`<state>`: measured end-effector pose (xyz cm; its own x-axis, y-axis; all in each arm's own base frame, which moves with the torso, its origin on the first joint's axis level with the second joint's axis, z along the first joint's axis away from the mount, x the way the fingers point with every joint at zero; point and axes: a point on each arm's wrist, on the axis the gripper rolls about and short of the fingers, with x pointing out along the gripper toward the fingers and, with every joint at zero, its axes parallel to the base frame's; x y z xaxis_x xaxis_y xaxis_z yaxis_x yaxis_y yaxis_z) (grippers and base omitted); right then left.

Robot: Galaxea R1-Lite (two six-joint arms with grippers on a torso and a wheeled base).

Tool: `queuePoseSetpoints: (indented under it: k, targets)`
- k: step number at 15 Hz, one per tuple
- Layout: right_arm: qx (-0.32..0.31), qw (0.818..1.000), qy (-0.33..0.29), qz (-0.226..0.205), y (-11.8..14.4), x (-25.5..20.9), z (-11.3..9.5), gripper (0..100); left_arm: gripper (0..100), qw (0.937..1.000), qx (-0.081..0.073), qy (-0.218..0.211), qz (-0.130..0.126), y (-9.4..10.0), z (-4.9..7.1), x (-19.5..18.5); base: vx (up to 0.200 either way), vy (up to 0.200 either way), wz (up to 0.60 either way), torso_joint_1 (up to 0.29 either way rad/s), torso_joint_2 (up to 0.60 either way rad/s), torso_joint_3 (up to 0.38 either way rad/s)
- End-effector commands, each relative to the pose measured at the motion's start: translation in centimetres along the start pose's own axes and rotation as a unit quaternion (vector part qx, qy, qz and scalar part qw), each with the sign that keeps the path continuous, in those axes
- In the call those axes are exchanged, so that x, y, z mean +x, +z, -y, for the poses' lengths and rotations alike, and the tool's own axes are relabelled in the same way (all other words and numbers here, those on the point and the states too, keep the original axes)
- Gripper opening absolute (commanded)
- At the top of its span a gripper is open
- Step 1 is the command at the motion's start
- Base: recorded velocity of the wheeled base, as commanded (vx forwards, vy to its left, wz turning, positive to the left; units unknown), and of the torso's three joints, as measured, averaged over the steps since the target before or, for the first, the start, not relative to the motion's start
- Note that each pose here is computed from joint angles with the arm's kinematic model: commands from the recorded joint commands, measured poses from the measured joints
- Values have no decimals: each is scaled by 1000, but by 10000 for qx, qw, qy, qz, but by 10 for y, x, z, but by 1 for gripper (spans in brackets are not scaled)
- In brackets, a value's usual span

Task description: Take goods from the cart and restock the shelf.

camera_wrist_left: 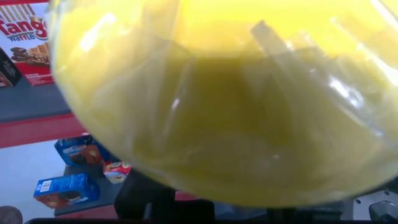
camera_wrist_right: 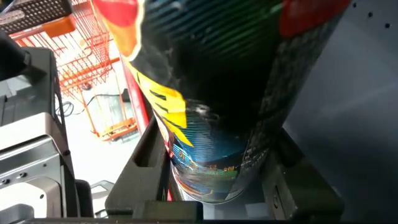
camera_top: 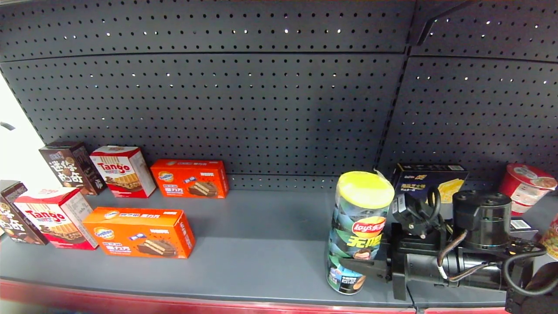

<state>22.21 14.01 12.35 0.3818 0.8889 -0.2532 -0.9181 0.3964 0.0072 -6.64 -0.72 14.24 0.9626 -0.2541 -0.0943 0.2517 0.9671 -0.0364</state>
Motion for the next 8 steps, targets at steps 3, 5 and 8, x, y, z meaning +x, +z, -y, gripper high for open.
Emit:
queuePoseSetpoints:
  k: [3,5,8]
  targets:
    - [28,10000,59,-59,-6,13,5,0,0,10000,-19,-4,-52,-2,0,2,0,0,0,0,0,0]
    - [31,9999,100,-78,-6,17,5,0,0,10000,-13,-4,-59,-2,0,2,0,0,0,0,0,0]
    - [65,9998,132,-134,-10,21,5,0,0,9999,-33,-3,-104,-4,-1,3,0,0,0,0,0,0]
